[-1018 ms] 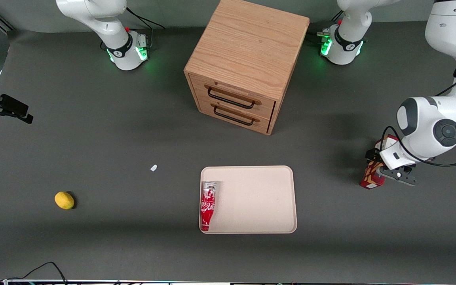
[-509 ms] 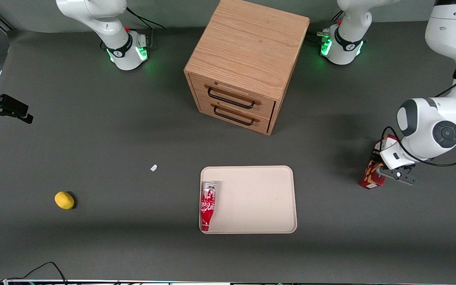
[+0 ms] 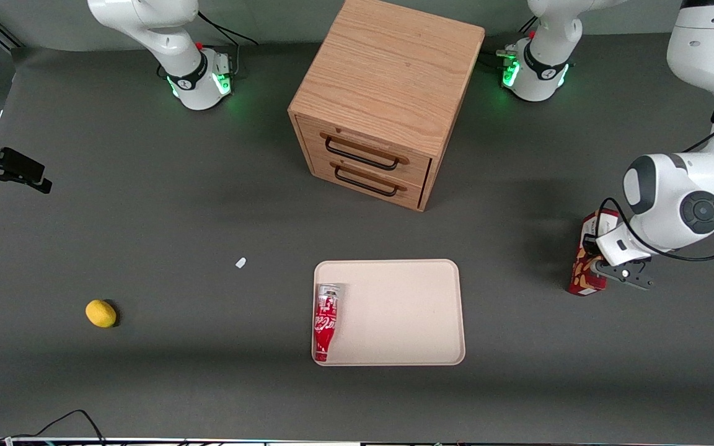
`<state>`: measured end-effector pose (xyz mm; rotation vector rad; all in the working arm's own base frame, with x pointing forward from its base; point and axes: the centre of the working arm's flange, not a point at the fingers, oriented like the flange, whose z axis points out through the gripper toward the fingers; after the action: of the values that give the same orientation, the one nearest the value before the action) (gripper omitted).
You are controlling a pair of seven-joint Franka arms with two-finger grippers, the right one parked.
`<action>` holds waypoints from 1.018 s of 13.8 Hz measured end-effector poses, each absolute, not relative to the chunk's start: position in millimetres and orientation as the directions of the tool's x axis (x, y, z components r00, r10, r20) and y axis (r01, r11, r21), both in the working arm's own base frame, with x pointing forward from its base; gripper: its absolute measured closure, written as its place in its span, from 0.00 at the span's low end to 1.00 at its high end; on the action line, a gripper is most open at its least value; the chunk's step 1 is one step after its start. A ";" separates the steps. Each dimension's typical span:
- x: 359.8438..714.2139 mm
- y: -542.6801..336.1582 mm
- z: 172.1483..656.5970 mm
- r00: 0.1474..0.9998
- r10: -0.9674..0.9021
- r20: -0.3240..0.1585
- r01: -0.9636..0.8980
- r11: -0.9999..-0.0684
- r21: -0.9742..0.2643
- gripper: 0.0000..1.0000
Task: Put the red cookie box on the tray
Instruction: 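Lift the cookie box upright with the left gripper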
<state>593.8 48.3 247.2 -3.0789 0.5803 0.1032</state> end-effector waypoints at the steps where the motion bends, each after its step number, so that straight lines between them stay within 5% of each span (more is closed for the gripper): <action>1: 600.3 48.9 260.7 0.932 -0.355 -0.074 -0.356 -0.935 0.005 0.86; 10: 654.4 -30.3 455.6 0.976 -0.197 -0.094 -0.192 -0.980 0.058 0.86; 14: 663.8 -106.5 497.9 0.989 -0.130 -0.064 -0.125 -0.989 0.076 0.86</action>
<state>663.8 -106.5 497.9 -3.2048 0.2059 0.1105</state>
